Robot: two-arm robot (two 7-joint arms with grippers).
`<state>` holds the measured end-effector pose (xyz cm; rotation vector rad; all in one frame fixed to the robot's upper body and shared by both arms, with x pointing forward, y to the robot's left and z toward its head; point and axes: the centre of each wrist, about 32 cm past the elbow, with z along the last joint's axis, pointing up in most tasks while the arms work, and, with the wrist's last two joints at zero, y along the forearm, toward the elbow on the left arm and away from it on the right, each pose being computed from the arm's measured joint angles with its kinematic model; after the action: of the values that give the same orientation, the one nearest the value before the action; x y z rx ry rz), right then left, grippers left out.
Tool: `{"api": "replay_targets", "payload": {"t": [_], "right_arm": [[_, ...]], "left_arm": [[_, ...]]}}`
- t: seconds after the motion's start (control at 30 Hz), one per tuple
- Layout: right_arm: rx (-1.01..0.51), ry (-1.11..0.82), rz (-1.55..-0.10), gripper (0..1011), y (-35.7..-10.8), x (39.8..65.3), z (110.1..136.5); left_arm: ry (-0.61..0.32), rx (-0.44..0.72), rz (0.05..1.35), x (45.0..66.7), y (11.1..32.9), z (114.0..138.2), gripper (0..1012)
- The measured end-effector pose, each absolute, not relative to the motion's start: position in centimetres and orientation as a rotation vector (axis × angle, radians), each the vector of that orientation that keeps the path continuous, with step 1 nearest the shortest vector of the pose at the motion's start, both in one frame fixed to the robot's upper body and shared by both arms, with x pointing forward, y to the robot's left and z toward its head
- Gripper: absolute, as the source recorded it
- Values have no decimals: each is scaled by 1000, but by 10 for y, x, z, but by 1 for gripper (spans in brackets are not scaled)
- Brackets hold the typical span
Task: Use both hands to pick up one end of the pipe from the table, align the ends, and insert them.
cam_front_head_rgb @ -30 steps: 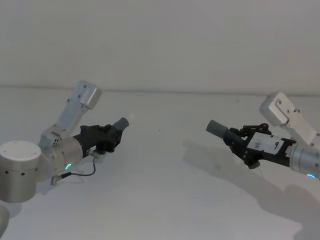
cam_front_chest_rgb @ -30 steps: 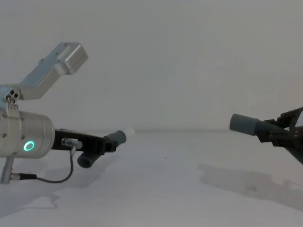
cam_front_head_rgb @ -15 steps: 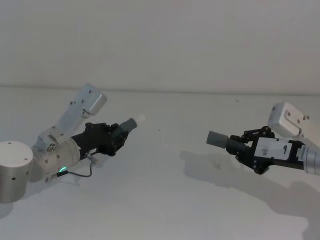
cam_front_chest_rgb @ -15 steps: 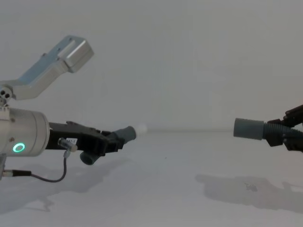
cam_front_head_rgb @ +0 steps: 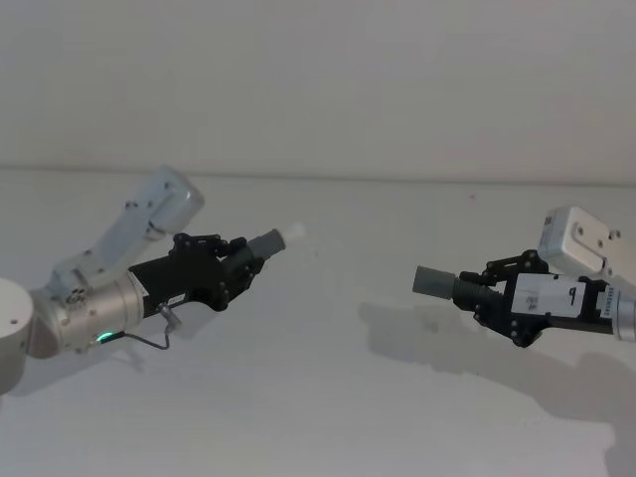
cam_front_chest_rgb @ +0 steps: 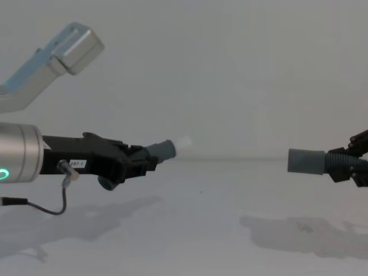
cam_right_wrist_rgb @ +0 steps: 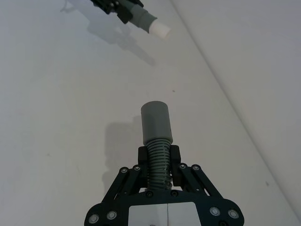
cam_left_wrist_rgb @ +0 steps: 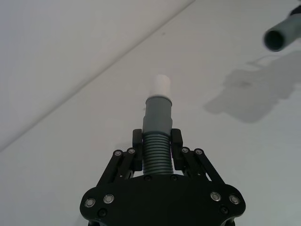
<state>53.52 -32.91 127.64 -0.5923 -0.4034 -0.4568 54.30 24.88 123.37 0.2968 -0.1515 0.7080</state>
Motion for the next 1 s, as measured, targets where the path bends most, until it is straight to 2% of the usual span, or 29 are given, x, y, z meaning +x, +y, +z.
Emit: {"api": "replay_targets", "payload": {"t": [0.53, 1.0], "right_arm": [[-604, -424, -438, 268, -331, 539, 1280], [-576, -443, -399, 268, -324, 535, 1286]], "left_arm": [[-232, 260, 588, 537, 270, 1242, 341], [-265, 266, 523, 537, 271, 1249, 341]]}}
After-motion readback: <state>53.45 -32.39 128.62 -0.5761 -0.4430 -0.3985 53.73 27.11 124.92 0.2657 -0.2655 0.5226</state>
